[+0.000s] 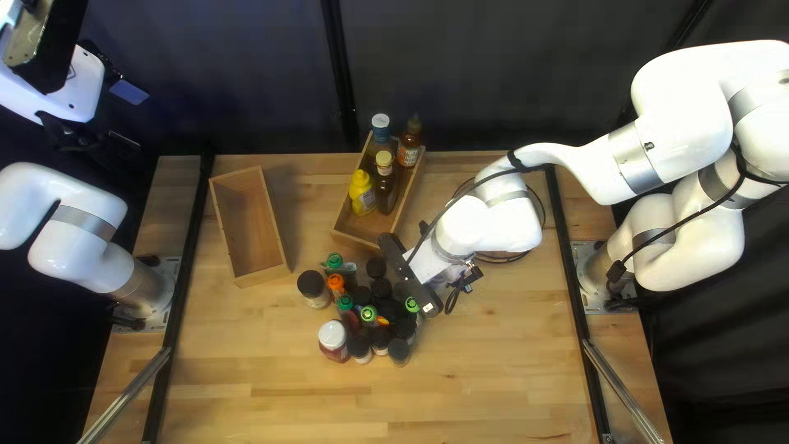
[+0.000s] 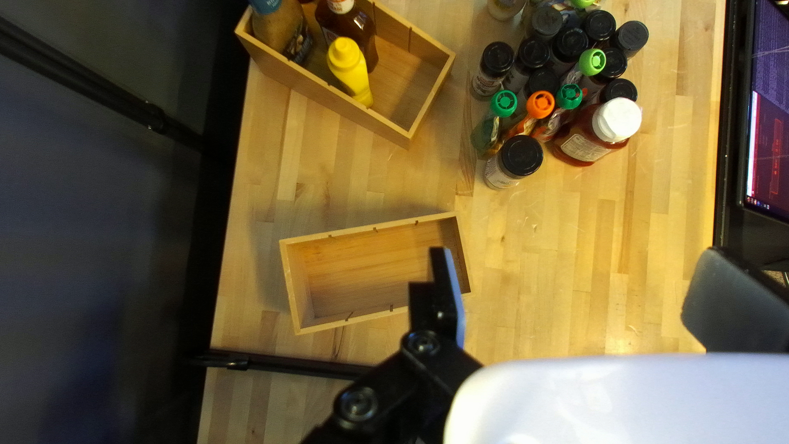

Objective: Separate condiments, baby food and spices and place it in 3 different racks/containers

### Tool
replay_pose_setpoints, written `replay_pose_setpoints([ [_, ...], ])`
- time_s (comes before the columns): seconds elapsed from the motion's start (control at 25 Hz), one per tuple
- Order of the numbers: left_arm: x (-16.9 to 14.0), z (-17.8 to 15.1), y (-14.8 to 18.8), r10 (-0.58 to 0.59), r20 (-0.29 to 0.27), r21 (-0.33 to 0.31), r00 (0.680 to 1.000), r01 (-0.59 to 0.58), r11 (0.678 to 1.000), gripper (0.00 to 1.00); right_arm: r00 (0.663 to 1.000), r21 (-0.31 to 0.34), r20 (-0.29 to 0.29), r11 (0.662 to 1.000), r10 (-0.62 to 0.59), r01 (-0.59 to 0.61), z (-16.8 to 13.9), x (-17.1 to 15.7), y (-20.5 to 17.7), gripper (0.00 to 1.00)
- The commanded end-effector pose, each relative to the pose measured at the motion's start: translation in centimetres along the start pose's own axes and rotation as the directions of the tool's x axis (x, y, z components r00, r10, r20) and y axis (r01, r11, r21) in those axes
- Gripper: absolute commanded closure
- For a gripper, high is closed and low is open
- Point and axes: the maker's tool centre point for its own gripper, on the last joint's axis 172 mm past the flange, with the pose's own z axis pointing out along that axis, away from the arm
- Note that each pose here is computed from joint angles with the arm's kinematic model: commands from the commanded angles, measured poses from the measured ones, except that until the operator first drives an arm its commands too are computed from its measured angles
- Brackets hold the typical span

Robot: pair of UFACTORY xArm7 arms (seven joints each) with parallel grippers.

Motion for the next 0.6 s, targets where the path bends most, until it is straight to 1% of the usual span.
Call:
replay_pose_setpoints([
  [0.04, 0.0, 0.0, 0.0, 0.000, 0.000, 0.000, 1.000, 0.000, 1.000, 0.00, 1.000, -0.012, 0.004, 1.000, 0.011, -0.011, -0.8, -0.8, 0.1, 1.00],
  [0.08, 0.0, 0.0, 0.0, 0.000, 0.000, 0.000, 1.000, 0.000, 1.000, 0.00, 1.000, -0.015, 0.004, 1.000, 0.013, -0.013, -1.2, -0.9, 0.1, 1.00],
  [0.16, 0.0, 0.0, 0.0, 0.000, 0.000, 0.000, 1.000, 0.000, 1.000, 0.00, 1.000, -0.018, 0.000, 1.000, 0.018, -0.018, -2.8, -1.2, 0.1, 1.00],
  [0.24, 0.0, 0.0, 0.0, 0.000, 0.000, 0.000, 1.000, 0.000, 1.000, 0.00, 0.999, -0.025, 0.003, 0.999, 0.032, -0.032, -5.3, -1.6, 0.8, 1.00],
  [0.36, 0.0, 0.0, 0.0, 0.000, 0.000, 0.000, 1.000, 0.000, 1.000, 0.00, 0.998, -0.038, 0.015, 0.998, 0.058, -0.058, -8.3, -2.3, 2.1, 1.00],
  [0.44, 0.0, 0.0, 0.0, 0.000, 0.000, 0.000, 1.000, 0.000, 1.000, 0.00, 0.996, -0.053, 0.026, 0.995, 0.083, -0.082, -10.5, -2.9, 3.8, 1.00],
  [0.52, 0.0, 0.0, 0.0, 0.000, 0.000, 0.000, 1.000, 0.000, 1.000, 0.00, 0.994, -0.065, 0.033, 0.993, 0.104, -0.102, -12.0, -3.3, 5.7, 1.00],
  [0.56, 0.0, 0.0, 0.0, 0.000, 0.000, 0.000, 1.000, 0.000, 1.000, 0.00, 0.993, -0.069, 0.034, 0.992, 0.110, -0.107, -12.3, -3.4, 6.1, 1.00],
  [0.6, 0.0, 0.0, 0.0, 0.000, 0.000, 0.000, 1.000, 0.000, 1.000, 0.00, 0.992, -0.076, 0.037, 0.990, 0.119, -0.116, -13.0, -3.6, 7.6, 1.00],
])
